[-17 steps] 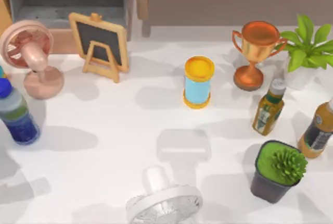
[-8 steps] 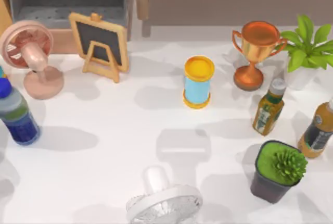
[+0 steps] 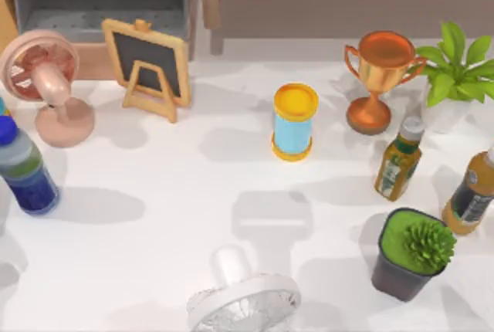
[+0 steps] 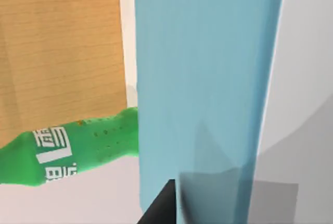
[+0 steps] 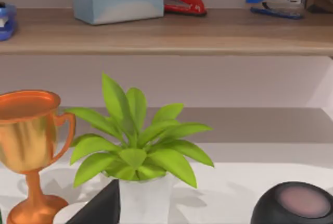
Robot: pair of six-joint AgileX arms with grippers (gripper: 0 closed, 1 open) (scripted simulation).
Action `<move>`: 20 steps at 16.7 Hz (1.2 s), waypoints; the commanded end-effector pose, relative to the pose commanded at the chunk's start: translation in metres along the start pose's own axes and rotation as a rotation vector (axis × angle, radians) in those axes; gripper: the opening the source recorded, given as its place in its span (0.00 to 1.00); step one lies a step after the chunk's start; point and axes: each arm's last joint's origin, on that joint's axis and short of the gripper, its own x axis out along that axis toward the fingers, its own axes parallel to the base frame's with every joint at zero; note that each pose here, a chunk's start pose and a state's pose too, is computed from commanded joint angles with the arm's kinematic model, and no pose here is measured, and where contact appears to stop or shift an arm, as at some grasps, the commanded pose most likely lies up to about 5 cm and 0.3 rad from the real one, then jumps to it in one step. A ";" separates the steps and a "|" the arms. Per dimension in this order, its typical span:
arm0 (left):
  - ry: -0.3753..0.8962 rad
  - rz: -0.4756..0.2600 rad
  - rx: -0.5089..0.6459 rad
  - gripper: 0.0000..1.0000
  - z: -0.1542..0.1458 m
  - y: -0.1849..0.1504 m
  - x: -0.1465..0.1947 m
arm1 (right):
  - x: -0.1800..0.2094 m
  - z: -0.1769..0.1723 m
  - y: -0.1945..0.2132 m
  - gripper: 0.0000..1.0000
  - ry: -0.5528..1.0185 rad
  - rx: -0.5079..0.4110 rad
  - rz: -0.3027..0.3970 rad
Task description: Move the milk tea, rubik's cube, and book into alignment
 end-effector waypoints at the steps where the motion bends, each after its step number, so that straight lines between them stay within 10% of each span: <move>1: 0.000 0.000 0.000 0.00 0.000 0.000 0.000 | 0.000 0.000 0.000 1.00 0.000 0.000 0.000; 15: 0.000 0.000 0.000 0.98 0.000 0.000 0.000 | 0.000 0.000 0.000 1.00 0.000 0.000 0.000; 20: 0.000 0.000 0.000 1.00 0.000 0.000 0.000 | 0.000 0.000 0.000 1.00 0.000 0.000 0.000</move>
